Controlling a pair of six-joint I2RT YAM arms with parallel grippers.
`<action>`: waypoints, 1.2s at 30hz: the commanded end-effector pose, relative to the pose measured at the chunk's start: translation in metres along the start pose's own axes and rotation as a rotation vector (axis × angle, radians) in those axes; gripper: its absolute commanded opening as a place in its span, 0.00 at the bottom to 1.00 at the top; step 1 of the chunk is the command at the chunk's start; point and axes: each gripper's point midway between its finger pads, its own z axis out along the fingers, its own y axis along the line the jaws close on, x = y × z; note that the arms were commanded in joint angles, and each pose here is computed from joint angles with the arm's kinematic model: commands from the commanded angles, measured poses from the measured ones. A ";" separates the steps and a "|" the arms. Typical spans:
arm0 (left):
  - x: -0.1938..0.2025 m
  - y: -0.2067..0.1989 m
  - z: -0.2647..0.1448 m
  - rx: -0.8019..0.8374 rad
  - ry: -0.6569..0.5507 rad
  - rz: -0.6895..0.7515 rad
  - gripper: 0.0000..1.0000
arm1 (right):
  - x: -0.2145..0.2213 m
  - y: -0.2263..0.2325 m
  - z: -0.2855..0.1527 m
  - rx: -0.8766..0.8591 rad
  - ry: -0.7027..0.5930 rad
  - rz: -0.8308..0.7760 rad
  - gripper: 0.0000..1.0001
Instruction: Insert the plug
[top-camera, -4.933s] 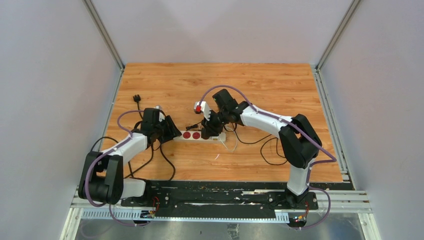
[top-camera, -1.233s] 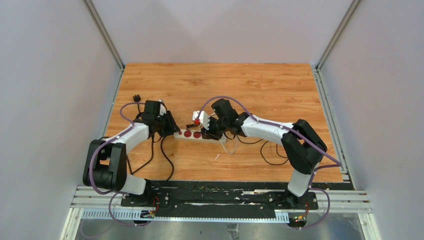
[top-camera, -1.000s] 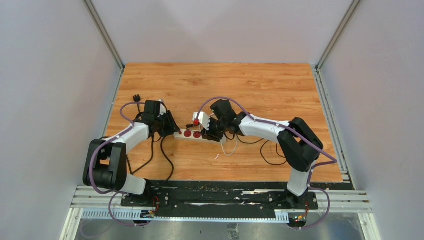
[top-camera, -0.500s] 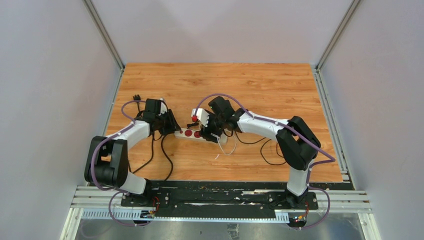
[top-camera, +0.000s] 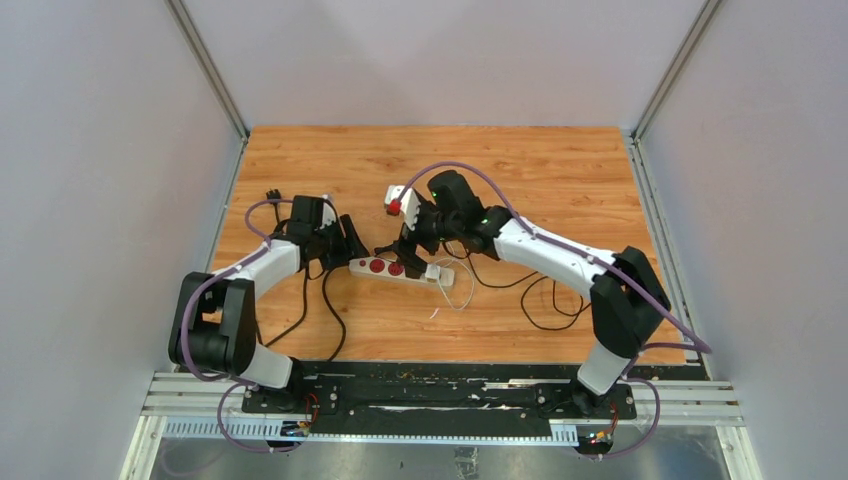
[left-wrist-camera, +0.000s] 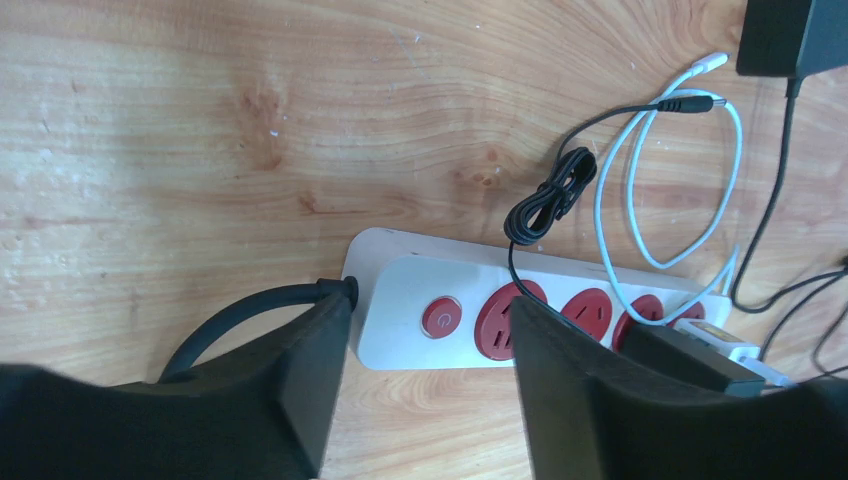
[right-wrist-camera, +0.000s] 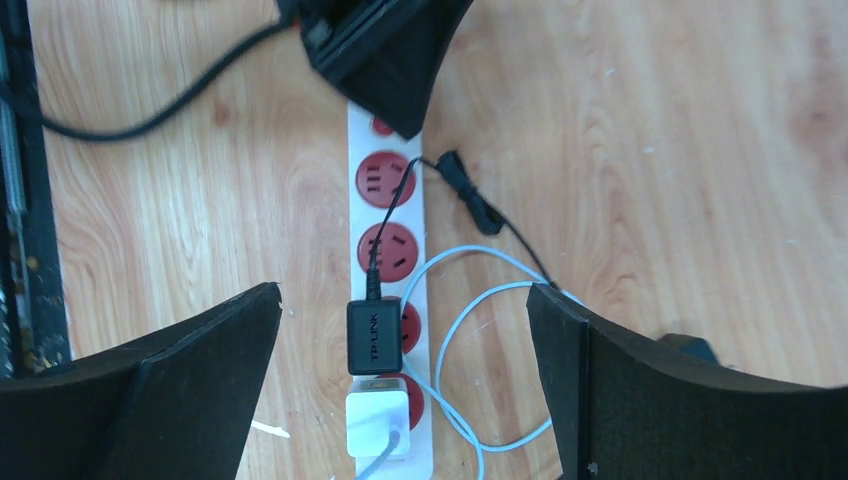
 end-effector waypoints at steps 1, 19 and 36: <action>-0.022 -0.012 -0.009 0.008 -0.072 0.025 0.69 | -0.055 -0.033 -0.043 0.166 -0.168 0.152 0.99; -0.091 -0.006 -0.153 -0.233 -0.512 0.015 1.00 | 0.081 -0.149 -0.113 0.627 0.013 0.909 1.00; -0.073 -0.012 -0.136 -0.151 -0.446 0.048 1.00 | 0.122 -0.183 -0.027 0.581 0.210 0.827 1.00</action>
